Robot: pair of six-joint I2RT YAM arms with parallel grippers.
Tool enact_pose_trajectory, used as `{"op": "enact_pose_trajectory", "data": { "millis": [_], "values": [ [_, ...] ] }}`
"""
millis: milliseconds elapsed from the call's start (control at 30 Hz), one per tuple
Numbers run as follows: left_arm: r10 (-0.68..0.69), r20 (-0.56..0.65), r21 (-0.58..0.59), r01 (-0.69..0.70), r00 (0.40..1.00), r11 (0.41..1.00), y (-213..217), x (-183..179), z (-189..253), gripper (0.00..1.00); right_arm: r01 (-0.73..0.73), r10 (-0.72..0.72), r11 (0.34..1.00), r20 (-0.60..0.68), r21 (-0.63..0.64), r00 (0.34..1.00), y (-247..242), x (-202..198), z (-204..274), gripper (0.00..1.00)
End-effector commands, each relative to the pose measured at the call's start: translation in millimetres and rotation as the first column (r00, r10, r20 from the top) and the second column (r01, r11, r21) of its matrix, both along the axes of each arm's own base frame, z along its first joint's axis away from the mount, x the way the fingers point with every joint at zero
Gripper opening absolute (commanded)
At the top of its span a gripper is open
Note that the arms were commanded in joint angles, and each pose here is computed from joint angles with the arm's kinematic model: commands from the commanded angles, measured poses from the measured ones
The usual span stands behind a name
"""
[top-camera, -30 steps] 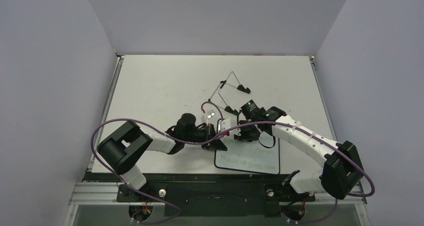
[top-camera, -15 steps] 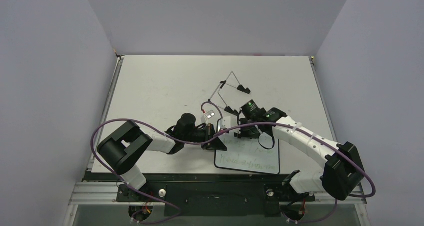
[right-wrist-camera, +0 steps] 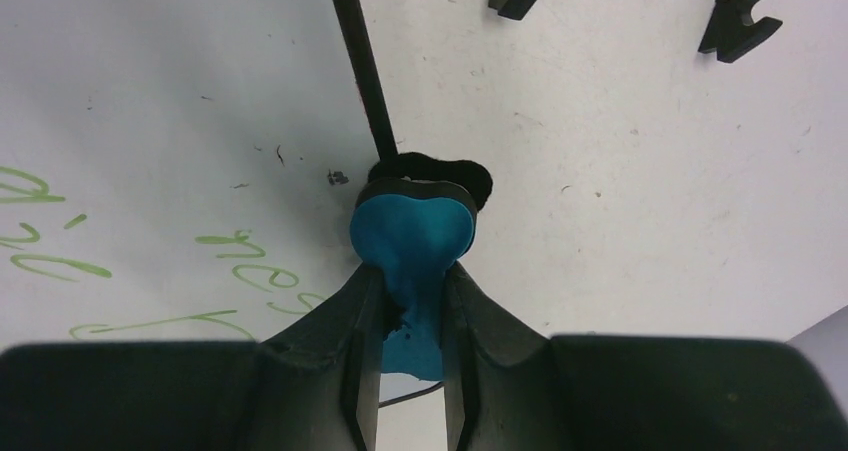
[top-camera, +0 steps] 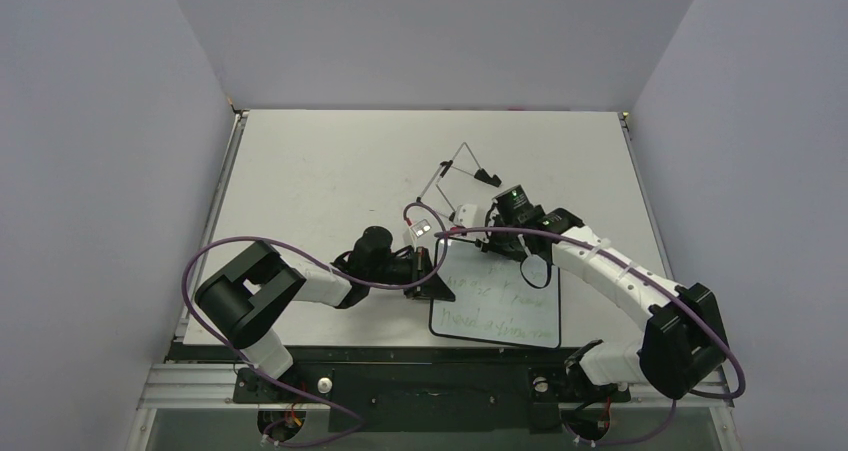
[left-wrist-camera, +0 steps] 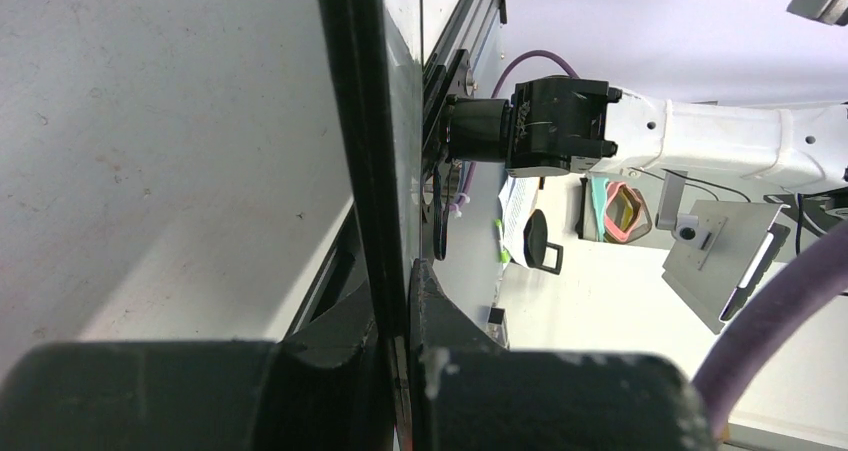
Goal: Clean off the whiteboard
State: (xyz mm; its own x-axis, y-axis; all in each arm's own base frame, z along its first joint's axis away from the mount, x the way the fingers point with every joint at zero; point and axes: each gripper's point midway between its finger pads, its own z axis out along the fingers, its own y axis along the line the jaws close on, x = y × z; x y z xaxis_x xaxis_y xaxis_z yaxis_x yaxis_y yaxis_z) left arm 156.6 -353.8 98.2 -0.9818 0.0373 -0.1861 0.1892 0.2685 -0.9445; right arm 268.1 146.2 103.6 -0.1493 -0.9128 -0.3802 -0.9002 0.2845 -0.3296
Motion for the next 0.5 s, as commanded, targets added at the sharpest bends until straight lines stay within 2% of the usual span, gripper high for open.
{"op": "enact_pose_trajectory", "data": {
  "millis": [0,33,133,233,300,333,367,400,467],
  "values": [
    [-0.020,0.143,-0.091,0.033,0.990,0.995,-7.6,2.6,29.1,0.00,-0.053,0.054,0.998,-0.045,0.019,0.998,10.2,-4.5,-0.8,0.00],
    [-0.018,0.144,-0.092,0.031,0.989,0.995,-7.0,2.4,29.4,0.00,-0.124,0.128,0.991,-0.122,0.042,0.984,16.2,-24.3,-5.8,0.00],
    [-0.018,0.146,-0.092,0.031,0.989,0.995,-6.4,1.6,29.8,0.00,-0.302,0.311,0.950,-0.182,0.076,0.933,28.6,-52.5,-3.5,0.00],
    [-0.016,0.147,-0.092,0.030,0.989,0.995,-6.2,2.0,29.9,0.00,-0.332,0.348,0.937,-0.217,0.106,0.912,32.6,-62.9,-1.7,0.00],
    [-0.016,0.147,-0.092,0.030,0.989,0.995,-5.9,1.6,30.0,0.00,-0.247,0.258,0.965,-0.172,0.084,0.951,28.0,-45.4,-1.3,0.00],
    [-0.017,0.147,-0.092,0.030,0.989,0.995,-5.9,1.5,30.2,0.00,-0.159,0.171,0.982,-0.130,0.097,0.977,27.8,-29.0,0.8,0.00],
    [-0.015,0.148,-0.093,0.029,0.989,0.995,-6.0,1.8,30.5,0.00,-0.090,0.095,0.995,-0.090,0.052,0.991,17.0,-16.1,-0.3,0.00],
    [-0.015,0.148,-0.093,0.029,0.989,0.995,-6.2,2.1,30.5,0.00,-0.013,0.017,0.998,-0.063,0.061,0.998,11.9,-3.8,0.8,0.00],
    [-0.017,0.148,-0.093,0.031,0.989,0.995,-6.8,1.8,30.6,0.00,0.050,-0.048,0.997,-0.038,0.051,0.998,2.3,5.5,2.3,0.00]
  ]
}}
